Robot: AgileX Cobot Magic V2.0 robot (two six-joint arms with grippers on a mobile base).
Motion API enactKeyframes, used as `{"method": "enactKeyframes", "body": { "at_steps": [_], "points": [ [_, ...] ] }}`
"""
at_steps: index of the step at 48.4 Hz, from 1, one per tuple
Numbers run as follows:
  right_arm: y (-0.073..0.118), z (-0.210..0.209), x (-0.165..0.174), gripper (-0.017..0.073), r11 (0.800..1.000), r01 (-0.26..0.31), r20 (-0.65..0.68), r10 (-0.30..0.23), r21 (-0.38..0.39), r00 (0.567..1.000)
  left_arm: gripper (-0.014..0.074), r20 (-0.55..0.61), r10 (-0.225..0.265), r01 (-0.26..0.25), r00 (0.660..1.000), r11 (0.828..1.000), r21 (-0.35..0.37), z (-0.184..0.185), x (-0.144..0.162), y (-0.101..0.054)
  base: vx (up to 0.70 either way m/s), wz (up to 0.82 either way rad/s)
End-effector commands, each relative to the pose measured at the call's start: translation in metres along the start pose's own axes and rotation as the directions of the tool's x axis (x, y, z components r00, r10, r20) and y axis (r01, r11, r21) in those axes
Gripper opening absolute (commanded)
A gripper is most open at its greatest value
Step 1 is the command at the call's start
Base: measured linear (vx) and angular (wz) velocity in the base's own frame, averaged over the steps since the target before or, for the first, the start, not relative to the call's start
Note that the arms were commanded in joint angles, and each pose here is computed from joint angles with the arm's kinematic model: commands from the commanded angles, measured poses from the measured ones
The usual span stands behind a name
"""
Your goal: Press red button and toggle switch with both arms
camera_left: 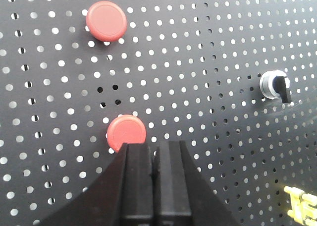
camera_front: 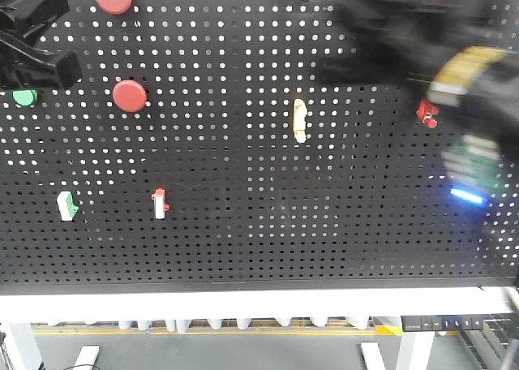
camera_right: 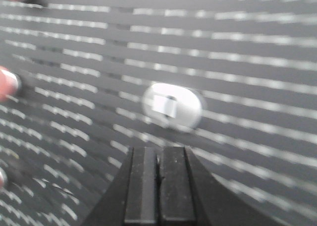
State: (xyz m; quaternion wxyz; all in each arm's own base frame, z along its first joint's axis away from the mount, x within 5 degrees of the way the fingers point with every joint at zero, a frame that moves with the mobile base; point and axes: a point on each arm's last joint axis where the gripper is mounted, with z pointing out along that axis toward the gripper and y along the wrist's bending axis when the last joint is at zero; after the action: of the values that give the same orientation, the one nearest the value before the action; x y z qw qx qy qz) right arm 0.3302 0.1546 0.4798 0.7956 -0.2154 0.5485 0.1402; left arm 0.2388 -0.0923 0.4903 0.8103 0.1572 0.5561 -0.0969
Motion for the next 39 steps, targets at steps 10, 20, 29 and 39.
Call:
{"method": "enactKeyframes", "body": {
  "at_steps": [10, 20, 29, 39],
  "points": [
    [-0.001, 0.018, -0.037, 0.0000, 0.999, -0.037, 0.154, 0.039, -0.013, 0.987, 0.0002, 0.122, -0.009, 0.009, 0.992, 1.000, -0.002, -0.007, -0.024, 0.002, 0.00, 0.00],
    [0.001, 0.033, -0.034, 0.0000, 0.995, -0.093, 0.170, 0.097, -0.031, 0.981, 0.0002, 0.123, -0.008, 0.009, 0.992, 1.000, -0.002, -0.007, -0.024, 0.002, 0.00, 0.00],
    [0.010, 0.038, -0.032, 0.0000, 0.994, -0.098, 0.171, 0.106, -0.054, 0.980, 0.0002, 0.127, -0.008, 0.009, 0.992, 1.000, -0.001, -0.007, -0.025, 0.002, 0.00, 0.00],
    [0.006, 0.039, -0.028, 0.0000, 0.995, -0.090, 0.150, 0.094, -0.035, 0.984, 0.0002, 0.127, -0.008, 0.009, 0.992, 1.000, -0.001, -0.007, -0.025, 0.002, 0.00, 0.00]
  ]
}}
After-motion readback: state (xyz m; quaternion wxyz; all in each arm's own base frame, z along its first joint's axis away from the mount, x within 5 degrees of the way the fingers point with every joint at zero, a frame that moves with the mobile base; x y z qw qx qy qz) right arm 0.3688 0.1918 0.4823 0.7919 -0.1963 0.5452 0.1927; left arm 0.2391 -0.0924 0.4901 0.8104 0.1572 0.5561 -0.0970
